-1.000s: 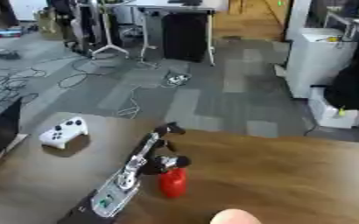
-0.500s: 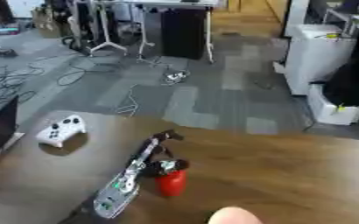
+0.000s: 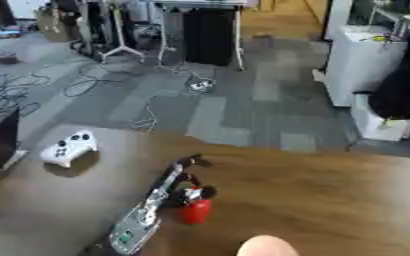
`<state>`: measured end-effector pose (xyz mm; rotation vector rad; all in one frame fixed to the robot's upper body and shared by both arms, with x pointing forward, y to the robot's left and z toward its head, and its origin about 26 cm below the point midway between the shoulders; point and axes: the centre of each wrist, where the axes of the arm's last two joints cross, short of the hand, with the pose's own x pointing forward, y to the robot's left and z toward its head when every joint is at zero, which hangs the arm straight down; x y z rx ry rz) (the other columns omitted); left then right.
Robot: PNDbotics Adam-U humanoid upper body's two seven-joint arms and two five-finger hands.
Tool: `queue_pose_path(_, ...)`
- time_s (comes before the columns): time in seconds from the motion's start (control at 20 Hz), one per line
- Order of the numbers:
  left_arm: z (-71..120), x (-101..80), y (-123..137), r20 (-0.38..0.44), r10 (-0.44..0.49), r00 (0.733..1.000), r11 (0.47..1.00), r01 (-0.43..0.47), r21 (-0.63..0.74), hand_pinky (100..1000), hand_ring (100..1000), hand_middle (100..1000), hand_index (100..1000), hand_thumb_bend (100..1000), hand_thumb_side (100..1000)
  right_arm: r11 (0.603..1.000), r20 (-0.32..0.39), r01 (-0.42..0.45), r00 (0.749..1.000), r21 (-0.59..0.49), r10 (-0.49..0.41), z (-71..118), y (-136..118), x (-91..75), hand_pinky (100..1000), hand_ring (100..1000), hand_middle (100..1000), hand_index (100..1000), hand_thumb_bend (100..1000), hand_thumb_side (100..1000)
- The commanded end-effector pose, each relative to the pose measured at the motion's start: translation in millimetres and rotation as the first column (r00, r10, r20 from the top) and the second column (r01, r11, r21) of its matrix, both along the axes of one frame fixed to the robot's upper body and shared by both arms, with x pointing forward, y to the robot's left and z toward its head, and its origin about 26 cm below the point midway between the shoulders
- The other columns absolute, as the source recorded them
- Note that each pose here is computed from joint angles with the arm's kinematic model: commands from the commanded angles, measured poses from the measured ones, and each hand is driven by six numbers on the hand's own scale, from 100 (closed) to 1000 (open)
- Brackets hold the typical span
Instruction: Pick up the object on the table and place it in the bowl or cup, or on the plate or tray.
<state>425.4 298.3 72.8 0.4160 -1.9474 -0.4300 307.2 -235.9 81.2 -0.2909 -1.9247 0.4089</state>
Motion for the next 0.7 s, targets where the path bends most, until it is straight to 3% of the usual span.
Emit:
queue_pose_path(0.05,7.9,1.2,0.8,0.023,-0.004,1.0,1.0,0.004,0.012,531,1000,693,746,932,751,1.0,0.033,-0.006,0.999,-0.006,0.007,8.7,-0.4,1.6,666,503,765,830,353,632)
queue_pose_path(0.7,1.1,-2.5,0.3,0.003,0.004,1.0,1.0,-0.004,0.014,538,1000,696,746,929,761,1.0,0.045,-0.022,0.999,-0.006,0.022,9.6,-0.2,1.8,667,503,767,831,360,642)
